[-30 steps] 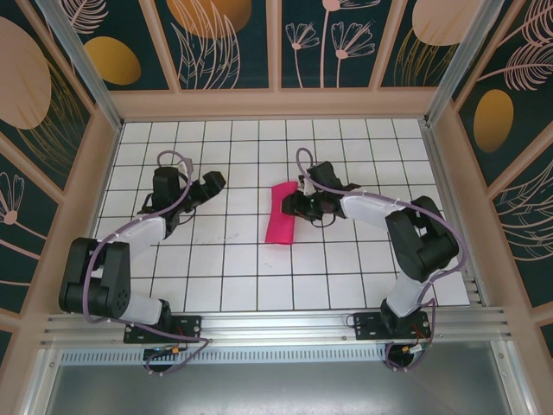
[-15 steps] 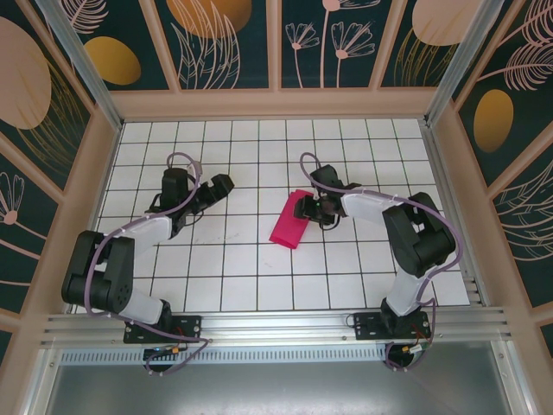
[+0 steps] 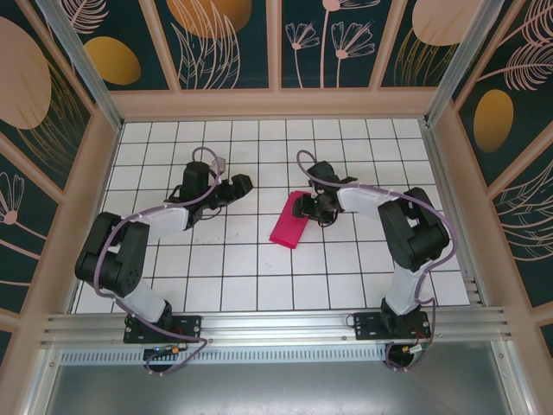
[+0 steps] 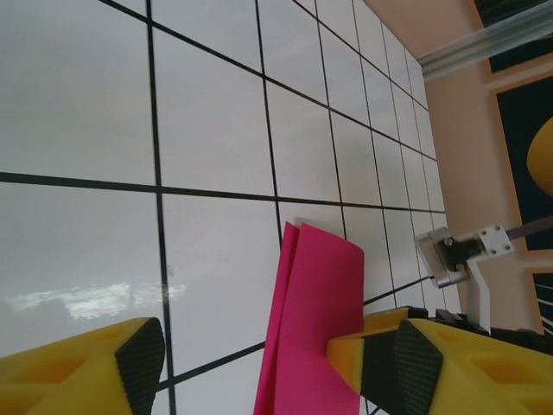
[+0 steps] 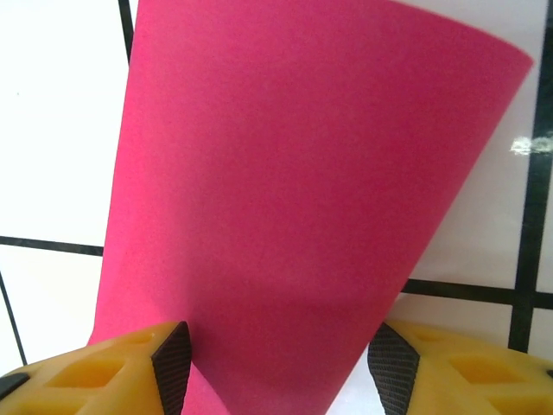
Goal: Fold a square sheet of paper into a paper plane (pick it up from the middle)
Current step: Fold the square sheet of paper in half at the center of the table.
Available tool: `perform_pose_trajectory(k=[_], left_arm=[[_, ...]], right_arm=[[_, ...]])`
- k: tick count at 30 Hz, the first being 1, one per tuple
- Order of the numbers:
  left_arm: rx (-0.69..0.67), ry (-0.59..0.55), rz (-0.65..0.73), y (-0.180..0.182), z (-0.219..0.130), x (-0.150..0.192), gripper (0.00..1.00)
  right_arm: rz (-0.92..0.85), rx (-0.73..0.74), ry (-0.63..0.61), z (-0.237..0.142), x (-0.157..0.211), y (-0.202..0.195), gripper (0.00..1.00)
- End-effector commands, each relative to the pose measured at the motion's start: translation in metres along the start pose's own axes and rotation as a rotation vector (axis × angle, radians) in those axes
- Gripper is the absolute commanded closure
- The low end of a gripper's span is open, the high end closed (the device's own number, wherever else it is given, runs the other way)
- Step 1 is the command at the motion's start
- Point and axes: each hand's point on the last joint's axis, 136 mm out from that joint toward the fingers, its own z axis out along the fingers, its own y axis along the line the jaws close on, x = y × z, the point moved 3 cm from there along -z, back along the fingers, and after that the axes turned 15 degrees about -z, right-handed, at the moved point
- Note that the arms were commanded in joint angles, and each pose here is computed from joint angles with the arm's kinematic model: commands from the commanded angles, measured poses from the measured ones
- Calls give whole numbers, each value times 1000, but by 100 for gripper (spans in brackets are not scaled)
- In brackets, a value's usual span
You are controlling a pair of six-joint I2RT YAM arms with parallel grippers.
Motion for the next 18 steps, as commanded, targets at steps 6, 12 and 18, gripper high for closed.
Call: perform_pose_trajectory(k=[6, 12, 18], left_arm=[[40, 82, -21, -11, 19, 13, 47], [12, 144, -38, 1, 32, 31, 57], [1, 199, -44, 6, 43, 47, 66]], right_arm=[[4, 141, 195, 41, 31, -27, 36], [-17, 217, 247, 55, 39, -31, 35], [-15, 251, 261, 61, 44, -35, 33]])
